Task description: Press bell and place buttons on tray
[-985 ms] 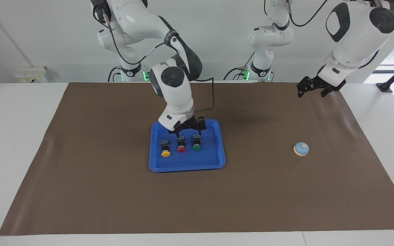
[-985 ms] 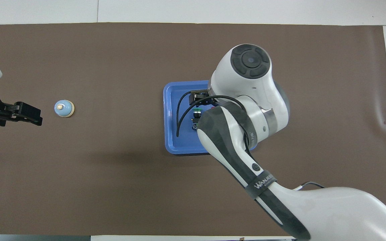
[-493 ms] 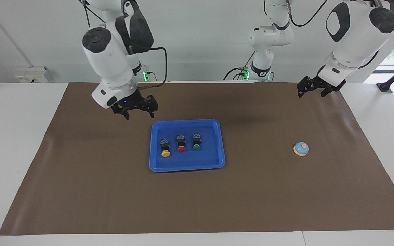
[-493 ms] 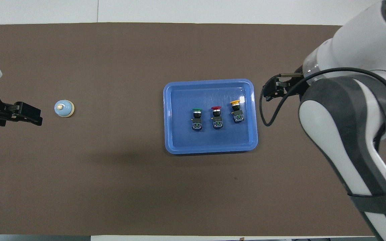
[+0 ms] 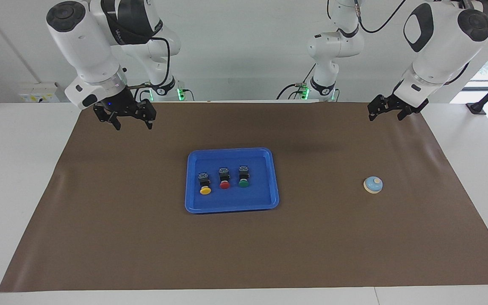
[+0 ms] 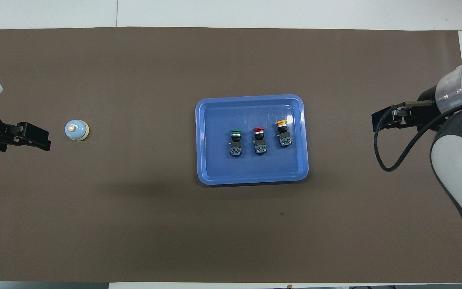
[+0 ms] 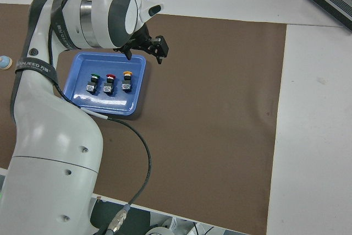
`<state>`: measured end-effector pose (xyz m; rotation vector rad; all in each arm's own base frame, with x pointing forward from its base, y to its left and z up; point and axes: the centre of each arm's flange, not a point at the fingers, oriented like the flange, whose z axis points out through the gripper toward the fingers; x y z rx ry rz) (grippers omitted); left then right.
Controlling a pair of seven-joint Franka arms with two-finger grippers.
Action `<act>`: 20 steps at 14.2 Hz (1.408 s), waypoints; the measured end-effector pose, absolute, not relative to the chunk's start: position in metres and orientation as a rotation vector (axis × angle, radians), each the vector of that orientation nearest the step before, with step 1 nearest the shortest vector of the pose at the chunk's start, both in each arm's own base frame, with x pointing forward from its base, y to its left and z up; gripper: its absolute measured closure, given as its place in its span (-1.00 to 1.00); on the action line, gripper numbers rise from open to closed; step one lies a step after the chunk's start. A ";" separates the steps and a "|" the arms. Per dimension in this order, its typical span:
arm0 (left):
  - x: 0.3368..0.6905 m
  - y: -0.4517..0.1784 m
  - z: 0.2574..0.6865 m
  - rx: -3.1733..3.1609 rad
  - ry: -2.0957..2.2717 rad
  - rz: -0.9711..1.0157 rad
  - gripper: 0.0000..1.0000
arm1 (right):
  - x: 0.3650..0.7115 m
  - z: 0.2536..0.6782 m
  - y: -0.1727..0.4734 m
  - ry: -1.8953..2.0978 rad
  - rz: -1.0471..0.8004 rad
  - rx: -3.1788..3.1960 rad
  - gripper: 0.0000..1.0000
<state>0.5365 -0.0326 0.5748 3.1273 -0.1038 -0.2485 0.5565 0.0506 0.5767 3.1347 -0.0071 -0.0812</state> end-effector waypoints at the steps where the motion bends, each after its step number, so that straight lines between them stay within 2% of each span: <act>1: 0.537 -0.033 0.575 3.127 -0.104 -0.249 -1.00 | 0.556 0.575 0.048 0.003 -0.081 3.120 -1.00; 5: 0.537 -0.031 0.575 3.128 -0.098 -0.240 -1.00 | 0.558 0.573 0.037 -0.020 -0.075 3.113 -1.00; 10: 0.538 -0.030 0.576 3.128 -0.097 -0.230 -1.00 | 0.559 0.597 0.033 -0.031 -0.054 3.124 -1.00; 12: 0.540 -0.030 0.577 3.130 -0.095 -0.200 -0.92 | 0.559 0.603 0.029 -0.041 -0.040 3.125 -1.00; 16: 0.547 -0.013 0.576 3.133 -0.046 -0.137 -0.01 | 0.558 0.603 0.025 -0.054 -0.060 3.124 -1.00; 17: 0.551 -0.005 0.570 3.133 -0.023 -0.116 0.27 | 0.558 0.602 0.024 -0.056 -0.063 3.123 -1.00; 20: 0.569 0.014 0.529 3.130 0.027 -0.083 0.93 | 0.558 0.602 0.023 -0.058 -0.063 3.123 -1.00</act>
